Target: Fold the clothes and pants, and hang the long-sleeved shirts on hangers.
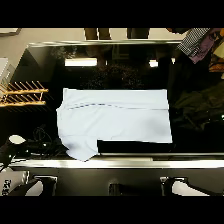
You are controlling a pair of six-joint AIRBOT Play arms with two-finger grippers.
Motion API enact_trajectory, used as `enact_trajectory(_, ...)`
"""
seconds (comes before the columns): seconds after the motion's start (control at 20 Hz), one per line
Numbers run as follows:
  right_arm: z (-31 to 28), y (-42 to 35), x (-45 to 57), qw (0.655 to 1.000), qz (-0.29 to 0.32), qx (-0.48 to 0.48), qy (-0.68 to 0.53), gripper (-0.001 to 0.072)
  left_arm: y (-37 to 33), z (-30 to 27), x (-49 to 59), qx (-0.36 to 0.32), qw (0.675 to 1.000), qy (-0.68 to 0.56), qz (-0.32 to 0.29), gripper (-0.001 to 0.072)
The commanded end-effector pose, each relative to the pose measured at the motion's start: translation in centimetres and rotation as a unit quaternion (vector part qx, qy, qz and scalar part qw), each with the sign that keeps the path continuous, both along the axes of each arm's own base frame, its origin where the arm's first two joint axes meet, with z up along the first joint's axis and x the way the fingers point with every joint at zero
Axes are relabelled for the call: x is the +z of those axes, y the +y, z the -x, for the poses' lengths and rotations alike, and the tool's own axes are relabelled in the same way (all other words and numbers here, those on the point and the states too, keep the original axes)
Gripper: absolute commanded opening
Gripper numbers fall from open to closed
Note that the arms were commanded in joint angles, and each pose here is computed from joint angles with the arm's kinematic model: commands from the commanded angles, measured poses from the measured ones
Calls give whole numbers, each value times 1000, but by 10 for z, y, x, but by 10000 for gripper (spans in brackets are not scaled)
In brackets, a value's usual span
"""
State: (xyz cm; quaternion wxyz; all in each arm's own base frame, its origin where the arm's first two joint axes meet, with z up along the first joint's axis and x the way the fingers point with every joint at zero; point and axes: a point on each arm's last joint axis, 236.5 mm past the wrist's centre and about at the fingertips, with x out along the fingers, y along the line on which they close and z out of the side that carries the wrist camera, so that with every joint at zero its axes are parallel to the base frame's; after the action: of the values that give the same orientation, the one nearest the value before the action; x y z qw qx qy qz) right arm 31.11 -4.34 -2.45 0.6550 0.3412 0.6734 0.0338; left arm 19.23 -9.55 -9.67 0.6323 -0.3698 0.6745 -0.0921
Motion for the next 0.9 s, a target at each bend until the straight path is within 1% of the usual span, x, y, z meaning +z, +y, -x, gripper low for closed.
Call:
enact_trajectory(0.0, 33, -11, -43, 998, 27, 15, 61, 532, 0, 0, 0, -1, 1000, 0, 0, 20)
enact_trajectory(0.1, 44, -17, -59, 996, 47, 11, 78, 531, 0, 1, 0, -2, 1000, 1, 1, 19)
enact_trajectory(0.25, 54, -10, -74, 995, 41, 5, 88, 530, 0, 1, 0, -2, 1000, 1, 1, 19)
enact_trajectory(0.45, 57, 14, -80, 997, -9, 3, 82, 529, 0, 1, 0, -2, 1000, 1, 1, 19)
enact_trajectory(0.6, 60, 22, -81, 996, -24, -2, 87, 505, 0, 0, 1, -2, 1000, 0, 0, 19)
enact_trajectory(0.65, 63, 25, -82, 995, -28, -1, 91, 481, 0, -1, 1, -2, 1000, -1, 0, 19)
enact_trajectory(0.7, 66, 27, -82, 995, -31, 2, 96, 414, 0, -1, 1, -2, 1000, -1, 0, 19)
enact_trajectory(0.75, 67, 28, -83, 995, -31, 3, 95, 362, 0, -1, 1, -1, 1000, -1, 0, 19)
enact_trajectory(0.85, 62, 25, -84, 996, -24, 2, 82, 157, 0, -1, 1, -1, 1000, -1, 0, 19)
